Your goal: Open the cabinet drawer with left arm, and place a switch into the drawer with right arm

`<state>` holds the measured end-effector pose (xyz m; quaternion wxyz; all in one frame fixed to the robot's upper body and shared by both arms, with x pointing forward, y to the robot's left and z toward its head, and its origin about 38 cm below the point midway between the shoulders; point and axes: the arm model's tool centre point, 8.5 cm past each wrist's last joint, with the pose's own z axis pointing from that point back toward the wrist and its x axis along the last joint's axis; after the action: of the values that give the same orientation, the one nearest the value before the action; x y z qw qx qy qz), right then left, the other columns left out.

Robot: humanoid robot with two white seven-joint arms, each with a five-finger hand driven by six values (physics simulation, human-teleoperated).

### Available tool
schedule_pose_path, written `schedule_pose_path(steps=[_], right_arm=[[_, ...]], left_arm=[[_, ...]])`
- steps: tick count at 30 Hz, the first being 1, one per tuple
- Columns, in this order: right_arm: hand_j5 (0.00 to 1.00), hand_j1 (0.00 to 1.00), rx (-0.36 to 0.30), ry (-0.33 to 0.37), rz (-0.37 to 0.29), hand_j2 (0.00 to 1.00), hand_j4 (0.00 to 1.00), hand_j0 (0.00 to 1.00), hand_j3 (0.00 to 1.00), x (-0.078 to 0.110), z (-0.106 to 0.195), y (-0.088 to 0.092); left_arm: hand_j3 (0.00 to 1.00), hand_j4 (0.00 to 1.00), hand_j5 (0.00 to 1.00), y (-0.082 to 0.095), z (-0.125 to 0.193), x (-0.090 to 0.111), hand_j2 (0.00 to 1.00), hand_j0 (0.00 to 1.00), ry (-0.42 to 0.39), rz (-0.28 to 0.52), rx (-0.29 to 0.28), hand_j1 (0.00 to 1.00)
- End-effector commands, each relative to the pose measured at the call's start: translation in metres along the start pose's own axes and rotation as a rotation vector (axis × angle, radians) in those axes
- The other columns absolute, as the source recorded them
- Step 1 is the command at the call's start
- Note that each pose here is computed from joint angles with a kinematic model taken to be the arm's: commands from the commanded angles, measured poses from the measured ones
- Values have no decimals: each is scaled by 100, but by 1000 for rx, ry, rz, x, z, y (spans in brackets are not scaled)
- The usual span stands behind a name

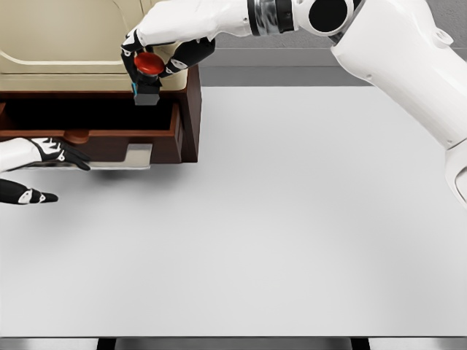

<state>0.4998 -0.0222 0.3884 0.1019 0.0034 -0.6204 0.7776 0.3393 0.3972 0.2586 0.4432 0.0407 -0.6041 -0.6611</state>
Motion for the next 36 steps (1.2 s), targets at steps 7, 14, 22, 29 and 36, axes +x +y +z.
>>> schedule_pose_path(steps=[7, 14, 22, 29, 36], right_arm=[[58, 58, 39, 15, 33, 58, 58, 58, 58, 3, -20, 4], [66, 66, 46, 10, 36, 66, 66, 66, 66, 5, -23, 6], [74, 74, 46, 5, 37, 74, 74, 74, 74, 6, -25, 5], [82, 82, 54, -32, 48, 82, 82, 82, 82, 18, -43, 4], [100, 100, 54, -52, 65, 100, 100, 100, 100, 25, -45, -1]], left_arm=[[76, 76, 76, -23, -1, 1, 76, 76, -9, 23, -69, 76], [76, 76, 76, -26, -1, 4, 76, 76, -17, 35, -66, 76], [76, 76, 76, -28, 4, 4, 76, 76, -5, 38, -65, 76], [76, 76, 76, -32, 5, 4, 76, 76, -4, 46, -73, 76], [74, 74, 74, -30, 8, 4, 74, 74, 7, 42, -74, 74]])
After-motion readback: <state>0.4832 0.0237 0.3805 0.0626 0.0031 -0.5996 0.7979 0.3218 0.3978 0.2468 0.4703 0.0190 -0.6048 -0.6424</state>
